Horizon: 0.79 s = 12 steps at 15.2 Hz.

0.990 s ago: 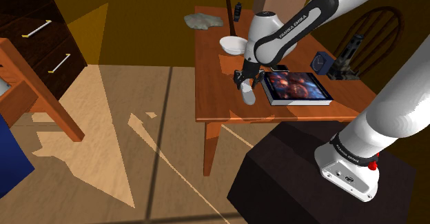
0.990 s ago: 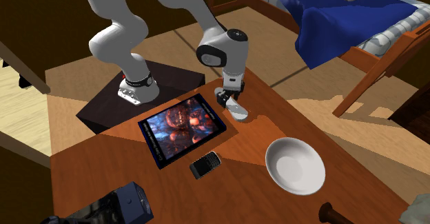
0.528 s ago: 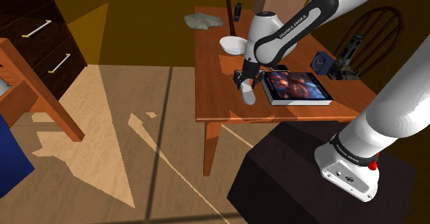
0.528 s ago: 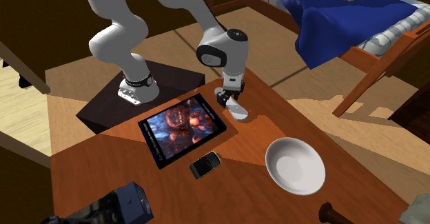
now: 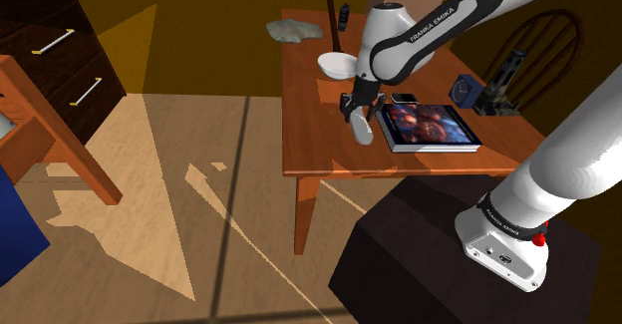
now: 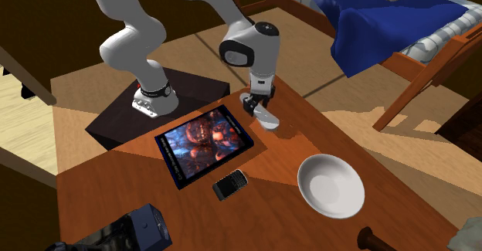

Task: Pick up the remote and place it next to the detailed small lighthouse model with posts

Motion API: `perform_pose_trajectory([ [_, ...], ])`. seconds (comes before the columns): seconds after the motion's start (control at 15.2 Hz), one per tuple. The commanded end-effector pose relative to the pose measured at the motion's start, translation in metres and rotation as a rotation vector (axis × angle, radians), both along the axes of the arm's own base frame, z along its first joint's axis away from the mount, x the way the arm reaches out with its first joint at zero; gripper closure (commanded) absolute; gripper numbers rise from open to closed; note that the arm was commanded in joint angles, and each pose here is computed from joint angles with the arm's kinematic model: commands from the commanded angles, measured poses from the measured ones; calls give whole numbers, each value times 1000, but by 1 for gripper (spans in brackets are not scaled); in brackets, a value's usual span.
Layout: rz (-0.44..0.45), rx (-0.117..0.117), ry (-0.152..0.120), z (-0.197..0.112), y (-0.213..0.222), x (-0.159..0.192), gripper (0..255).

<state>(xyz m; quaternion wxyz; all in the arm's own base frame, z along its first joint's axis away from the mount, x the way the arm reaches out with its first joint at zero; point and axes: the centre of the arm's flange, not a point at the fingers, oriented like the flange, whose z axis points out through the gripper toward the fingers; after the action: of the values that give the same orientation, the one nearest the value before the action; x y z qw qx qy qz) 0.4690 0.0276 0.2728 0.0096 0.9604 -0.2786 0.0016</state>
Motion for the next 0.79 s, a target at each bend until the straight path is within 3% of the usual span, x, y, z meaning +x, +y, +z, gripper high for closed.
perform_pose_trajectory([
  [0.0,0,0,0,11,0,1,255],
  [0.73,0,0,0,69,0,1,255],
])
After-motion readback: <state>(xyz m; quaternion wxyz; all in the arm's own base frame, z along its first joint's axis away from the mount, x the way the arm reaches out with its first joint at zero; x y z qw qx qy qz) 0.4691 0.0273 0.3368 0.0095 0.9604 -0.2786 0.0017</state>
